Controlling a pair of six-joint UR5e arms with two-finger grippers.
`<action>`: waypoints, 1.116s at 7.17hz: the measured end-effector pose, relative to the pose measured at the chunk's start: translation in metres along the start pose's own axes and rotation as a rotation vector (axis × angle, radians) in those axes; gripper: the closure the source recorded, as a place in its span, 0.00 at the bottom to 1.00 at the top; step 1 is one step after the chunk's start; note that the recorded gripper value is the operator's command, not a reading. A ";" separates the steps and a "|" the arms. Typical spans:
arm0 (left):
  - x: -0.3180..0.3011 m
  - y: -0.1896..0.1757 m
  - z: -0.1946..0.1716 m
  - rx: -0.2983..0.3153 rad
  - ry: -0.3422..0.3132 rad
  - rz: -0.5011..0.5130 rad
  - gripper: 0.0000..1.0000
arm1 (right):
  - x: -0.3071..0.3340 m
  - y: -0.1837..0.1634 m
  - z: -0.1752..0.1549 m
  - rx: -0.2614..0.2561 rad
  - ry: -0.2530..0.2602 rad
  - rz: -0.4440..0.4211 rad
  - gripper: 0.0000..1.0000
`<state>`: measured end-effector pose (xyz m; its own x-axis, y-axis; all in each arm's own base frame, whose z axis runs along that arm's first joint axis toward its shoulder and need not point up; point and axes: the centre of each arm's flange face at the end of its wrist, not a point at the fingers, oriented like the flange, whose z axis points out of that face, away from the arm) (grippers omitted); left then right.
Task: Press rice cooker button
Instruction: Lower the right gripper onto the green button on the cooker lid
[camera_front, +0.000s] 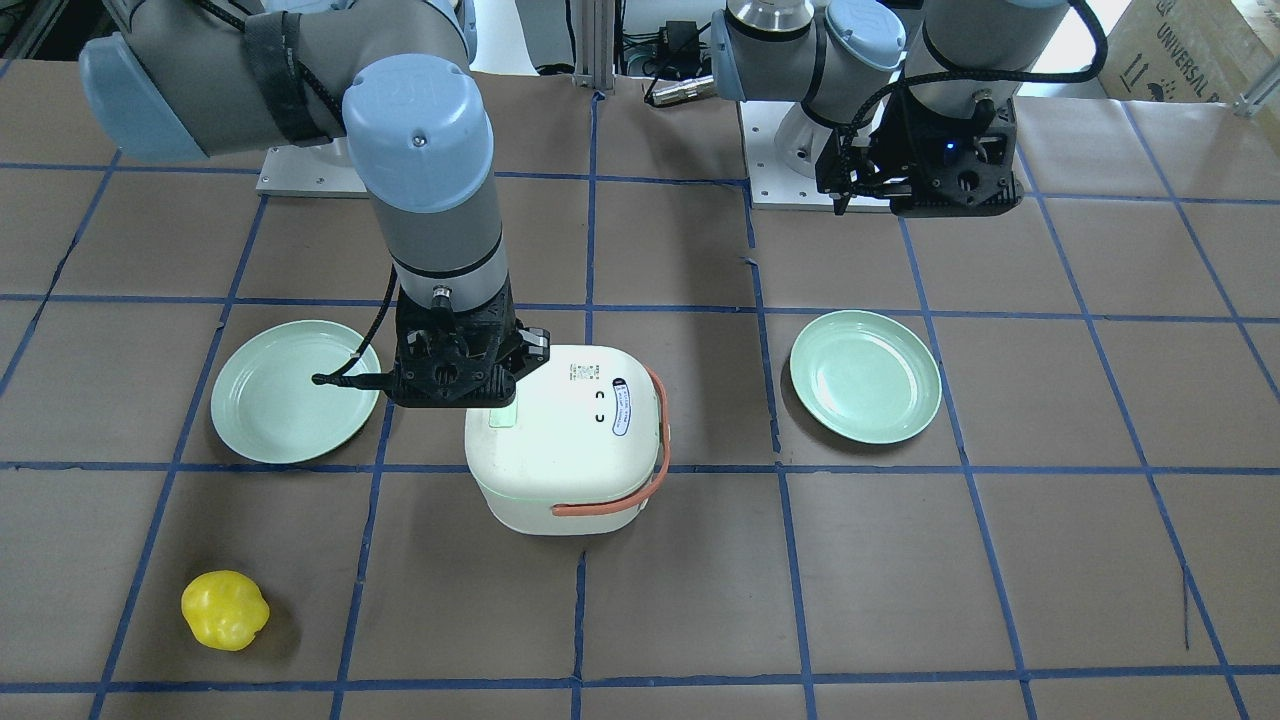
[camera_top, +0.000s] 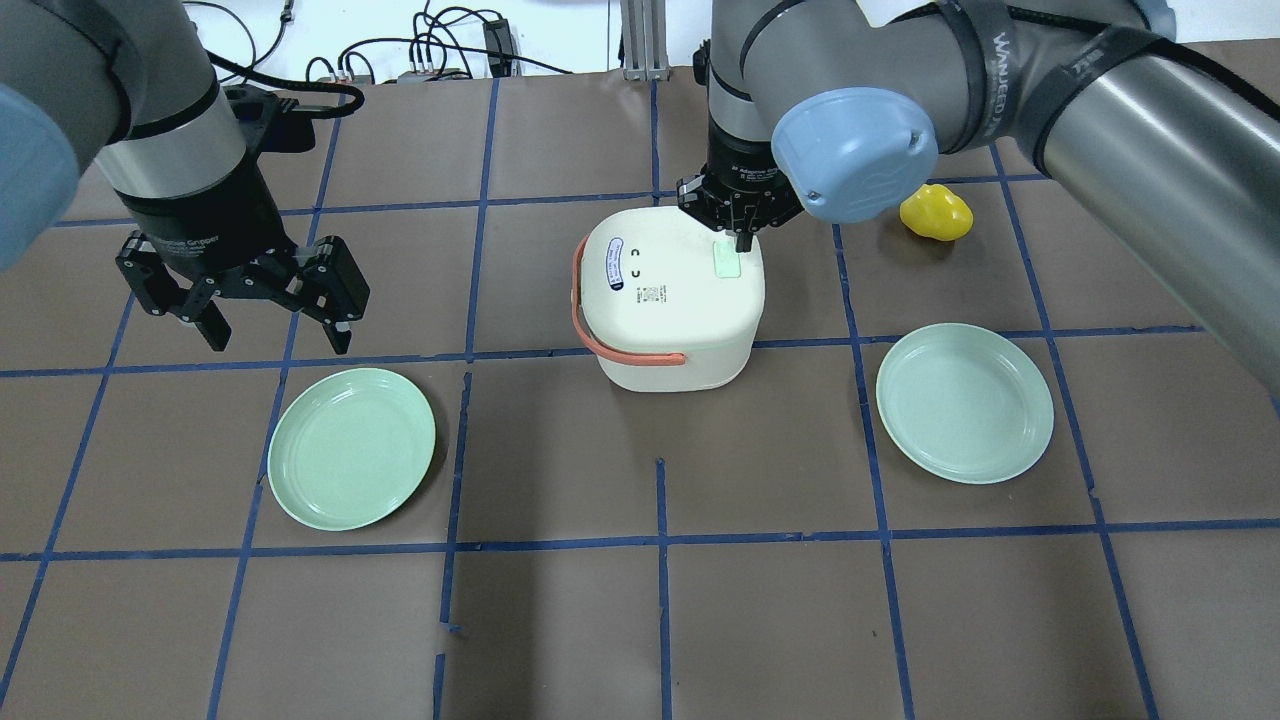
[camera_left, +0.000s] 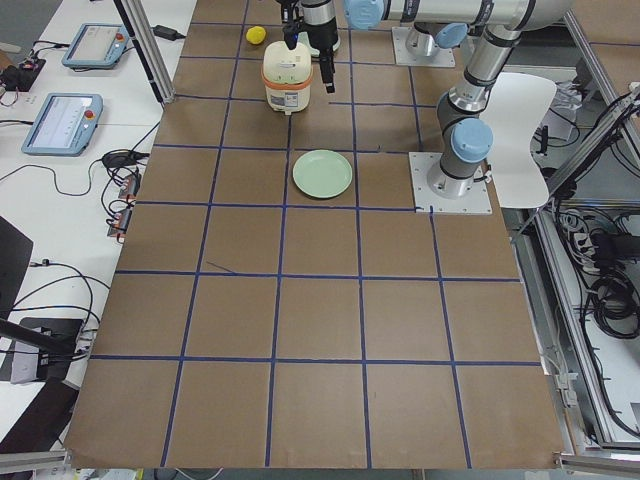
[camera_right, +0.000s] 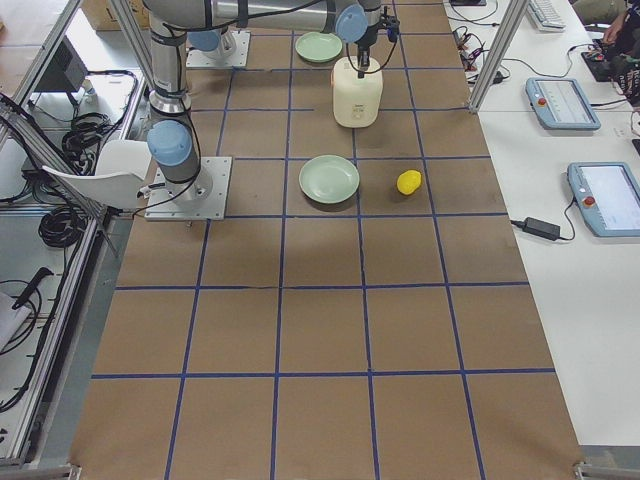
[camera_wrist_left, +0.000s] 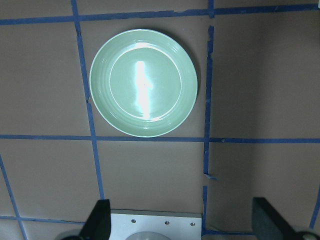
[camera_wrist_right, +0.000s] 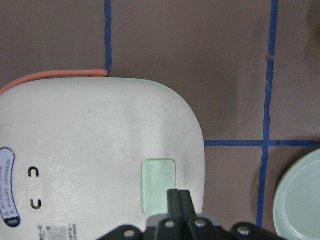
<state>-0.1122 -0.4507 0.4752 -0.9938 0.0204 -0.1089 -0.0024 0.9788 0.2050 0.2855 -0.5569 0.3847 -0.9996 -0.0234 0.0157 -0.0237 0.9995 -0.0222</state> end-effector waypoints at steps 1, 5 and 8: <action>0.000 0.000 0.000 0.000 0.000 0.000 0.00 | -0.002 0.000 0.002 -0.003 0.000 0.001 0.89; 0.000 0.000 0.000 0.000 0.000 0.000 0.00 | -0.004 -0.005 0.013 -0.008 0.001 0.003 0.88; 0.000 0.000 0.000 0.000 0.000 0.000 0.00 | -0.006 -0.008 0.022 -0.013 0.002 0.006 0.87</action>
<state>-0.1122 -0.4507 0.4751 -0.9938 0.0202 -0.1090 -0.0027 0.9787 0.2052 0.2910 -0.5657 0.3624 -0.9997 -0.0177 0.0181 -0.0179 0.9998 -0.0095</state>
